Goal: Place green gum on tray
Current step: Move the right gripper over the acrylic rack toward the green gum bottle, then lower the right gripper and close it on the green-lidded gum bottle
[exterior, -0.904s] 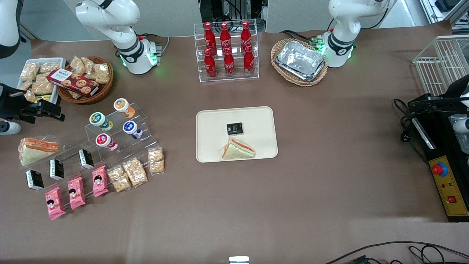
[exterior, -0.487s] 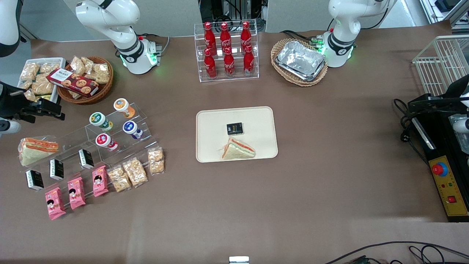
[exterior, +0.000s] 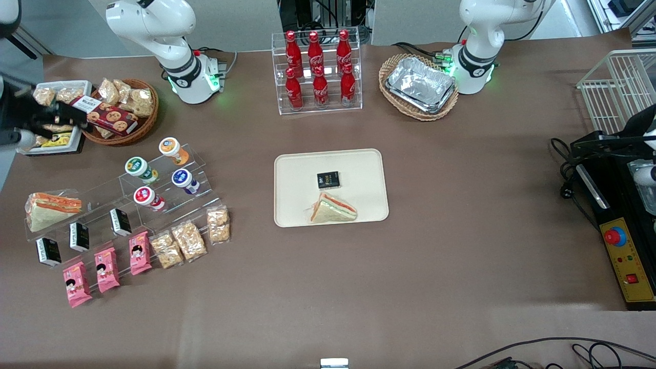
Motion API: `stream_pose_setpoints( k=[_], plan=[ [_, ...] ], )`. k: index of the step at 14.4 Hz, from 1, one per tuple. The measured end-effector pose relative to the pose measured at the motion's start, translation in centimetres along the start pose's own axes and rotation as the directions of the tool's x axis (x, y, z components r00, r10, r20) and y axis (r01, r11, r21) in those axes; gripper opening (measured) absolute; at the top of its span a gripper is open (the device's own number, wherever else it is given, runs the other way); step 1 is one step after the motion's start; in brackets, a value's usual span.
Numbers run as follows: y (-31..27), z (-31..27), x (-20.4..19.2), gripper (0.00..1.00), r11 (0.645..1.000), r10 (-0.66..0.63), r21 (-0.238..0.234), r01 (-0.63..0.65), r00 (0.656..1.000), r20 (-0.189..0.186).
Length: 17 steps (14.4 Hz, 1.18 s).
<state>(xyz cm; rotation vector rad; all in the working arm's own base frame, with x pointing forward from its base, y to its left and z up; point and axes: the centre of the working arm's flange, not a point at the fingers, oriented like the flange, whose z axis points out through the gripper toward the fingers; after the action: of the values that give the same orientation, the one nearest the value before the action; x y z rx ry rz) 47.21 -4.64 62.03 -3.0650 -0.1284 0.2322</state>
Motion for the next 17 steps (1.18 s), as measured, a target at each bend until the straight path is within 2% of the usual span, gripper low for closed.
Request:
stream_pose_setpoints(
  k=[3, 9, 13, 17],
  plan=[
    [-0.3, 0.2, -3.2, 1.00, 1.000, -0.001, 0.007, 0.001, 1.000, -0.008],
    [0.1, 4.6, -2.0, 1.00, 1.000, 0.002, 0.007, -0.002, 1.000, -0.011],
    [0.5, 11.3, -0.7, 1.00, 1.000, 0.006, 0.005, -0.006, 1.000, -0.013],
    [0.7, 18.0, -0.4, 1.00, 1.000, 0.009, -0.002, -0.009, 0.999, -0.041]
  ],
)
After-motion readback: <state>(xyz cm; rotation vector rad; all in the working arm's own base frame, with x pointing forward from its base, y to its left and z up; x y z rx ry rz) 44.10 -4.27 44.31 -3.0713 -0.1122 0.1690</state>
